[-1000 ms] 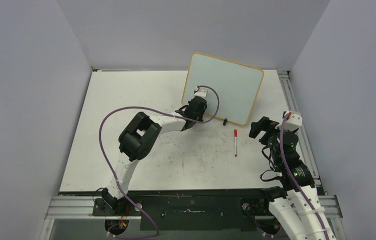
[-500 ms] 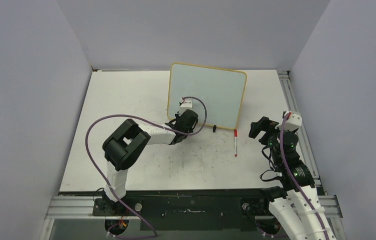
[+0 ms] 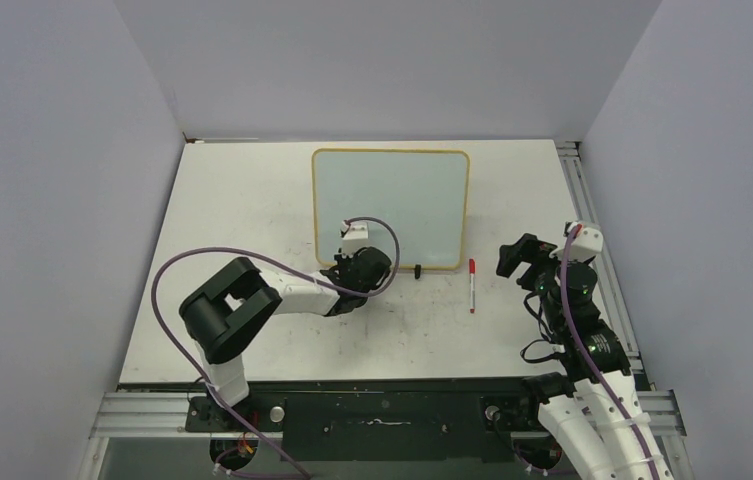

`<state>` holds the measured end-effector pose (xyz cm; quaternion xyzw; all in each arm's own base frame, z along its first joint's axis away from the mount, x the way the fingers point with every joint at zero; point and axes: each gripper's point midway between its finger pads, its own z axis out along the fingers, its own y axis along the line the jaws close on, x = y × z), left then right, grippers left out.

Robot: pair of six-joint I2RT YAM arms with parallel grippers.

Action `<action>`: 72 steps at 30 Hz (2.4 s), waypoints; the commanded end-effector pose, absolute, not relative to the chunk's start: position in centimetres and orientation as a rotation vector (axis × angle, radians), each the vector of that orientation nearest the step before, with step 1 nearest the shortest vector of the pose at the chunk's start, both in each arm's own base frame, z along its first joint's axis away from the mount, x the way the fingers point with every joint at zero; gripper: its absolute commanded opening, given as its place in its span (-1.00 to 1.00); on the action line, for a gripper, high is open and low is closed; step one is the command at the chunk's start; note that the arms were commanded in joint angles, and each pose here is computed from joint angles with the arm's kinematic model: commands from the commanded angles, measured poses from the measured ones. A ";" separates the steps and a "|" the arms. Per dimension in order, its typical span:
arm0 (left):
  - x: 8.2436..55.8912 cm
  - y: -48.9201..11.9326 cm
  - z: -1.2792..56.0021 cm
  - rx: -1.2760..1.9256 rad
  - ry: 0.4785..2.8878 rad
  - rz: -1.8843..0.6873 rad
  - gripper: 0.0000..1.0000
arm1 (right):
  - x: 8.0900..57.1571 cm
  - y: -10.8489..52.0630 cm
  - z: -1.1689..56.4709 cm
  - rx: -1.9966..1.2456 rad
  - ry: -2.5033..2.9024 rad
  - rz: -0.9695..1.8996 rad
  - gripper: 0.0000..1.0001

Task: Write a sentence on the whiteboard
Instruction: Move the whiteboard stand to the center of the board.

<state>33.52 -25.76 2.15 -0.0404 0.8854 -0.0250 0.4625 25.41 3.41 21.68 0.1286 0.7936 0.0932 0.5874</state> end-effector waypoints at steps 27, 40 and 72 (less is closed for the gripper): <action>25.1 -25.1 2.6 -0.214 2.204 -0.134 -0.53 | 29.0 12.8 19.9 -0.013 1.831 0.701 0.79; 24.9 -24.8 2.2 -0.213 2.205 -0.136 -0.61 | 32.5 14.0 16.8 -0.120 1.862 0.696 0.79; 24.9 -25.5 2.0 -0.186 2.223 -0.138 -0.70 | 32.8 20.0 14.1 -0.376 1.911 0.773 0.80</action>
